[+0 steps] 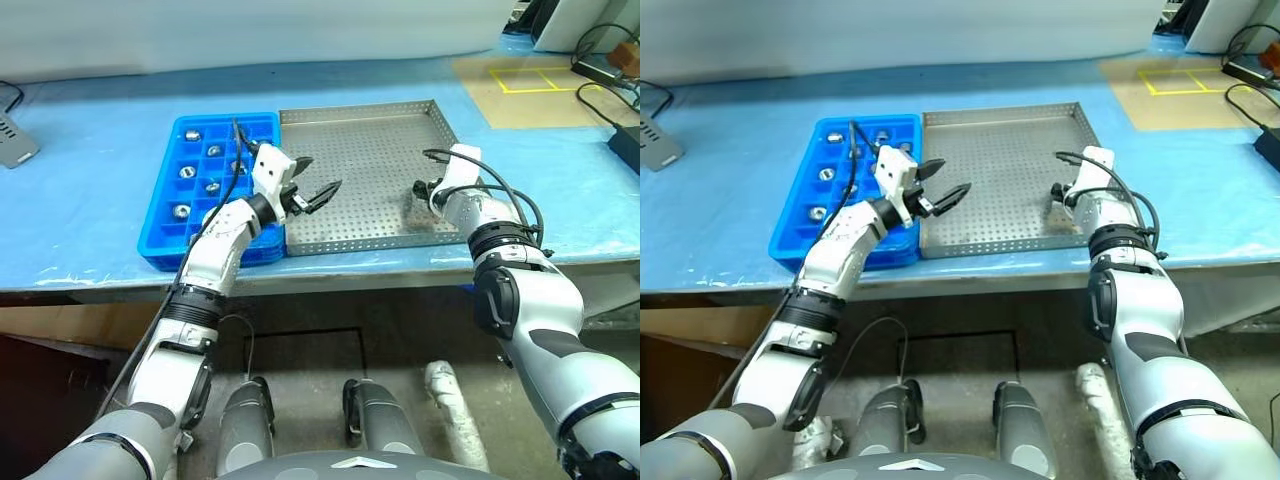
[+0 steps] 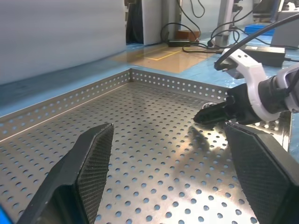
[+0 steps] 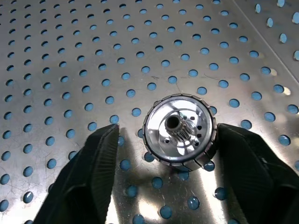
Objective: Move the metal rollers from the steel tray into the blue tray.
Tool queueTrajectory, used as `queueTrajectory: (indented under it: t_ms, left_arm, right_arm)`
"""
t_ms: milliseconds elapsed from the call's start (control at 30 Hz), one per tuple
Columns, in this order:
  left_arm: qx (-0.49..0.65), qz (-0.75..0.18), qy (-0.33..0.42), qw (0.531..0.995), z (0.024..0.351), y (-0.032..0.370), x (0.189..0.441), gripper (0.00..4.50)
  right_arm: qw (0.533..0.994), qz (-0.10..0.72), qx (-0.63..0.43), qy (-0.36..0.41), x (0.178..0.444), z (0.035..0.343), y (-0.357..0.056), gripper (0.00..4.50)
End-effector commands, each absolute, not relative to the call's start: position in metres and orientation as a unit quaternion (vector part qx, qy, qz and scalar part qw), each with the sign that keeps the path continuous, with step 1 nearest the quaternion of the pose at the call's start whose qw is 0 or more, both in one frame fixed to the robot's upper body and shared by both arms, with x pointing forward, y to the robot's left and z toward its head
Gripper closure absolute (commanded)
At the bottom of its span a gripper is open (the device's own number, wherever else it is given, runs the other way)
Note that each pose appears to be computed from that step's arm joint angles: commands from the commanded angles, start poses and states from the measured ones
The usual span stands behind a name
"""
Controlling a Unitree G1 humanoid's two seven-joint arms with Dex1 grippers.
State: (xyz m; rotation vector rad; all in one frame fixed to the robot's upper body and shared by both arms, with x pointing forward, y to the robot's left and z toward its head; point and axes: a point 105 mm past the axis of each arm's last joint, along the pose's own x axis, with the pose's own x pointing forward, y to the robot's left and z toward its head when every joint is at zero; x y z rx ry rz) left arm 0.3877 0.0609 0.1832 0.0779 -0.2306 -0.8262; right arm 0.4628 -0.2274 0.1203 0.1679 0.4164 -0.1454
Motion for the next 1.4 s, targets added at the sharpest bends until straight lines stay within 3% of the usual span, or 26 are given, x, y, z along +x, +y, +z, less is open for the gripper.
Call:
queueTrajectory:
  t_ms: [33, 100, 133, 400, 600, 800, 1133, 1167, 1300, 1333, 1400]
  left_arm:
    - [0.044, -0.389, -0.14, 0.91, 0.199, 0.067, 0.383, 0.49]
    - [0.045, -0.38, -0.14, 0.913, 0.199, 0.072, 0.382, 0.49]
    - [0.046, -0.376, -0.14, 0.915, 0.199, 0.074, 0.381, 0.49]
    - [0.059, -0.303, -0.149, 0.939, 0.205, 0.115, 0.373, 0.49]
    - [0.076, -0.219, -0.144, 0.962, 0.207, 0.169, 0.36, 0.49]
    - [0.102, -0.161, -0.136, 0.972, 0.209, 0.205, 0.346, 0.49]
    - [0.104, -0.166, -0.127, 0.972, 0.204, 0.198, 0.345, 0.49]
    - [0.104, -0.169, -0.127, 0.972, 0.205, 0.197, 0.346, 0.49]
    - [0.099, -0.184, -0.127, 0.97, 0.205, 0.189, 0.351, 0.49]
    - [0.096, -0.194, -0.126, 0.968, 0.204, 0.183, 0.353, 0.49]
    - [0.091, -0.212, -0.127, 0.965, 0.203, 0.171, 0.356, 0.49]
  right_arm:
    - [0.98, -0.041, 0.081, 0.18, 0.469, 0.132, -0.212, 2.02]
    - [0.985, -0.028, 0.058, 0.159, 0.473, 0.14, -0.207, 2.69]
    - [0.987, -0.017, 0.05, 0.149, 0.475, 0.145, -0.202, 2.75]
    - [0.974, 0.204, 0.096, 0.032, 0.48, 0.202, -0.112, 2.74]
    - [0.913, 0.404, 0.052, -0.014, 0.454, 0.224, -0.048, 2.74]
    - [0.829, 0.557, -0.055, -0.001, 0.418, 0.208, -0.014, 2.74]
    - [0.751, 0.631, -0.165, 0.101, 0.387, 0.145, -0.024, 2.74]
    - [0.748, 0.632, -0.17, 0.109, 0.385, 0.14, -0.026, 2.03]
    - [0.787, 0.593, -0.145, 0.083, 0.396, 0.15, -0.03, 0.75]
    - [0.805, 0.576, -0.123, 0.068, 0.402, 0.16, -0.032, 0.47]
    - [0.835, 0.54, -0.095, 0.034, 0.414, 0.18, -0.038, 0.47]
